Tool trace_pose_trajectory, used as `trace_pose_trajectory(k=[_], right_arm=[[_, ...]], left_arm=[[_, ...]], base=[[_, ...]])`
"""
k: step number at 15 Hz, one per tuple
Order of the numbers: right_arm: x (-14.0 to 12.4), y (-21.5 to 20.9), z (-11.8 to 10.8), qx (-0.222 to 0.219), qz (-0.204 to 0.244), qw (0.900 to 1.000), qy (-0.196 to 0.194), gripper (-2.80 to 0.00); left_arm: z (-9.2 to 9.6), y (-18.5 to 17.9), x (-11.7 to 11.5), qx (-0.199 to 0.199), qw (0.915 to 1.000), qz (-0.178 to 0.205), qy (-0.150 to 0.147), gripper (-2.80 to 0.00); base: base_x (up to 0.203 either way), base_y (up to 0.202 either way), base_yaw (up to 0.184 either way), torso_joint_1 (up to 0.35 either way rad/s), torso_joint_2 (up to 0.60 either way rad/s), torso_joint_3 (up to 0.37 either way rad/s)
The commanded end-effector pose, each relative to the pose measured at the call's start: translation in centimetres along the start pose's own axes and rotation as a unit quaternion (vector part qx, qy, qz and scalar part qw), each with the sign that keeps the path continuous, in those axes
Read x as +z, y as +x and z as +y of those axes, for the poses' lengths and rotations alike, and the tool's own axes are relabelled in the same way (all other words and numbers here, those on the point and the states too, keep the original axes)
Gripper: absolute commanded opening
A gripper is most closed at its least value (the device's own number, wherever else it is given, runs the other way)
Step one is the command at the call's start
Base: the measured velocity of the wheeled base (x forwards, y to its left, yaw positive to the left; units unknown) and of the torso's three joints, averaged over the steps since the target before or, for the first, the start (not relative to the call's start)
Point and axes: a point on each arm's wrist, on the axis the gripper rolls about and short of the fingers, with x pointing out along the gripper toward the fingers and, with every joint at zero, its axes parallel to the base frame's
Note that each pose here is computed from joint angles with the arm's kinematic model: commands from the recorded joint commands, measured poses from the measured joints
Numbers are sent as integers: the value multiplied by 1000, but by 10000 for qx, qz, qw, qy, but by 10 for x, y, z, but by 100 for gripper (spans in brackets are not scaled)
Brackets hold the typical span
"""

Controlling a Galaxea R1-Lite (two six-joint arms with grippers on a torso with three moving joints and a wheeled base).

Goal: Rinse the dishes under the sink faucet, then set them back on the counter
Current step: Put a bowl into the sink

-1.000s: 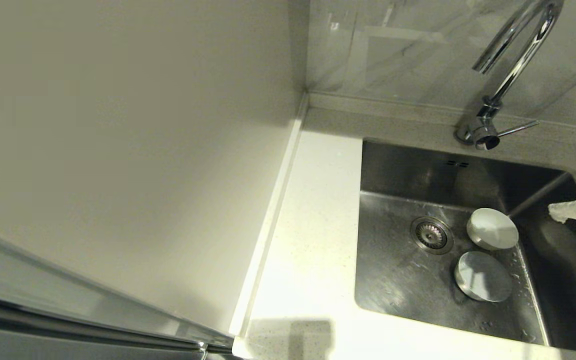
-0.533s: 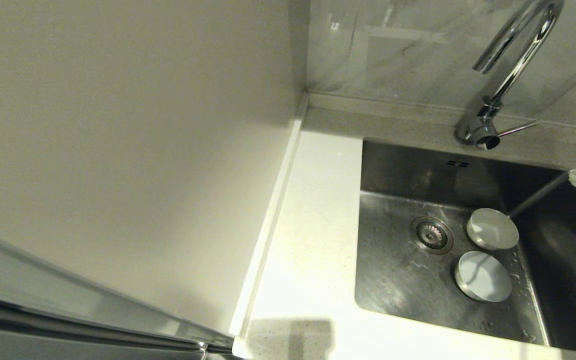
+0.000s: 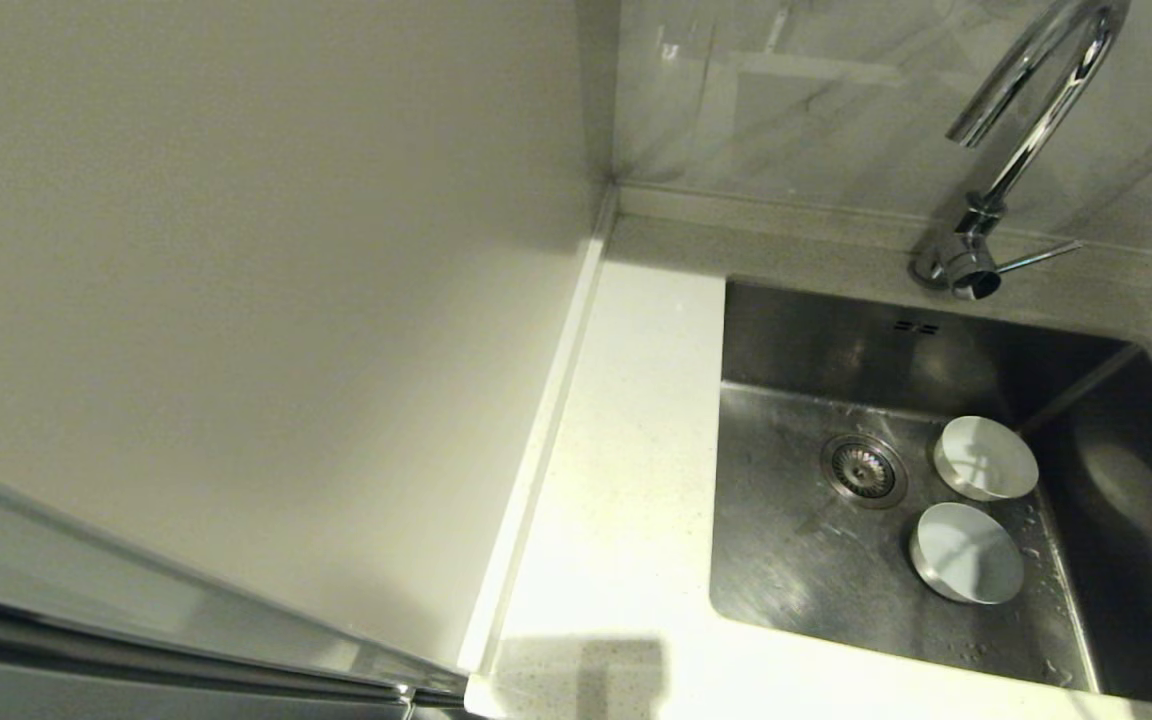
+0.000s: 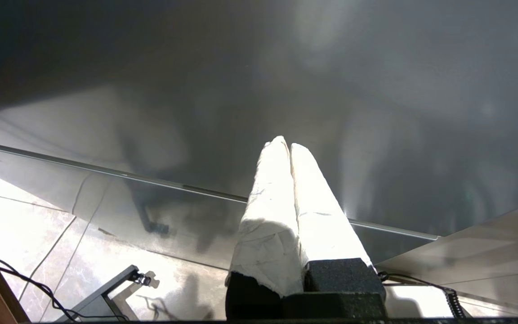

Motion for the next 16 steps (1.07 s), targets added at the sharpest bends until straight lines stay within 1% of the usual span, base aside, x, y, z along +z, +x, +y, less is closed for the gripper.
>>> trace_pose_trajectory(k=[1, 2, 3, 6, 7, 8, 9, 12, 14, 15, 16], right_arm=[[-12, 22, -5, -158, 351, 9992, 42, 0], [-16, 22, -8, -306, 562, 9979, 71, 0], [-21, 20, -10, -317, 800, 9962, 117, 0], [-29, 13, -17, -174, 1328, 9906, 286, 0], [-31, 15, -18, -138, 1377, 9894, 436, 0], [-32, 16, -18, -26, 1329, 9898, 514, 0], [-31, 17, -20, -7, 1295, 9900, 553, 0], [-34, 21, -18, -2, 1357, 9869, 874, 0], [-34, 21, -18, -35, 1375, 9863, 906, 0], [-36, 19, -22, -91, 1382, 9856, 968, 0], [-40, 14, -30, -184, 1387, 9839, 1116, 0]], left_arm=[[0, 0, 0, -3, 10000, -17, -4, -280], [0, 0, 0, 1, 10000, -17, -4, -280], [0, 0, 0, 0, 10000, -17, -4, -280], [0, 0, 0, 0, 10000, -17, -4, -280], [0, 0, 0, -4, 10000, -17, -4, -280], [0, 0, 0, 0, 10000, -17, -4, -280], [0, 0, 0, 0, 10000, -17, -4, -280], [0, 0, 0, 1, 10000, -17, -4, -280], [0, 0, 0, 1, 10000, -17, -4, -280], [0, 0, 0, -1, 10000, -17, -4, -280], [0, 0, 0, 7, 10000, -17, -4, -280]], base=[[0, 0, 0, 0, 0, 0], [0, 0, 0, 0, 0, 0], [0, 0, 0, 0, 0, 0], [0, 0, 0, 0, 0, 0], [0, 0, 0, 0, 0, 0], [0, 0, 0, 0, 0, 0], [0, 0, 0, 0, 0, 0], [0, 0, 0, 0, 0, 0], [0, 0, 0, 0, 0, 0], [0, 0, 0, 0, 0, 0], [0, 0, 0, 0, 0, 0]])
